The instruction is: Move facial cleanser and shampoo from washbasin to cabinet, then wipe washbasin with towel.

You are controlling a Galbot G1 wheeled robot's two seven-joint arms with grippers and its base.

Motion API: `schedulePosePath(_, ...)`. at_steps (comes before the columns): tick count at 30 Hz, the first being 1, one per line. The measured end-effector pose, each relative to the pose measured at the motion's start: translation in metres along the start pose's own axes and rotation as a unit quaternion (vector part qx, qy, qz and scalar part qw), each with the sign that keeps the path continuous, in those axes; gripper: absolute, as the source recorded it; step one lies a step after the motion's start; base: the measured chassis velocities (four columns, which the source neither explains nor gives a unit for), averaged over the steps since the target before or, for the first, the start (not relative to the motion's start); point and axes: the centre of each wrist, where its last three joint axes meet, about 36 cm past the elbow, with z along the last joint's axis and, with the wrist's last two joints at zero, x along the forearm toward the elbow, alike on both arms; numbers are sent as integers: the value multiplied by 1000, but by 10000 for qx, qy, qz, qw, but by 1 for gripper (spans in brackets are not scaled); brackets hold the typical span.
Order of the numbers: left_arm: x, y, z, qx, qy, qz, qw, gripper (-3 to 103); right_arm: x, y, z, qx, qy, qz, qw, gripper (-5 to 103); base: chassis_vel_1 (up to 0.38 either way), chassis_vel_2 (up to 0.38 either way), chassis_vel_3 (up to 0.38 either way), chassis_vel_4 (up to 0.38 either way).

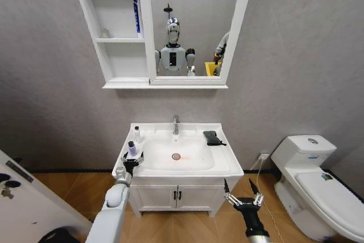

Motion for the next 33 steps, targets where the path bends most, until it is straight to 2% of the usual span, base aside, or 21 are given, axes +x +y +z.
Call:
schedulePosePath(6, -13, 3, 4, -38, 40, -161, 9999, 97, 0, -6, 2, -20, 17, 49, 10000, 100, 0, 0, 0, 0)
schedulePosePath(7, -15, 5, 6, -38, 67, -228, 9997, 87, 1, -6, 3, -28, 18, 54, 10000, 100, 0, 0, 0, 0)
schedulePosePath(8, -15, 5, 6, -38, 67, -228, 9997, 87, 1, -6, 3, -28, 18, 54, 10000, 100, 0, 0, 0, 0)
schedulePosePath(10, -16, 6, 9, -39, 89, -267, 9996, 76, 1, -6, 4, -41, 18, 59, 10000, 100, 0, 0, 0, 0)
schedulePosePath(12, -16, 7, 10, -37, 91, -276, 9996, 76, 1, -5, 4, -54, 24, 59, 10000, 100, 0, 0, 0, 0)
schedulePosePath(15, -16, 8, 10, -41, 93, -280, 9996, 60, 0, -4, 6, -73, 29, 58, 10000, 100, 0, 0, 0, 0)
schedulePosePath(16, -16, 8, 10, -41, 93, -280, 9996, 60, 0, -4, 6, -73, 29, 58, 10000, 100, 0, 0, 0, 0)
schedulePosePath(19, -15, 9, 8, -52, 67, -248, 9997, 44, 0, -4, 7, -89, 29, 62, 9999, 100, 0, 0, 0, 0)
schedulePosePath(22, -14, 9, 5, -64, 27, -226, 9997, 42, 0, -4, 7, -93, 31, 65, 9999, 100, 0, 0, 0, 0)
schedulePosePath(27, -3, 11, -16, -172, -116, -126, 9997, 42, 1, -4, 8, -99, 33, 65, 9999, 100, 0, 0, 0, 0)
schedulePosePath(30, 19, 13, -68, -267, -225, 80, 9994, 42, 0, -3, 9, -121, 32, 54, 9999, 100, 0, 0, 0, 0)
schedulePosePath(31, 19, 13, -68, -267, -225, 80, 9994, 42, 0, -3, 9, -121, 32, 54, 9999, 100, 0, 0, 0, 0)
schedulePosePath(33, 36, 16, -120, -339, -359, 280, 9984, 42, -1, -1, 11, -134, 33, 32, 9999, 100, 0, 0, 0, 0)
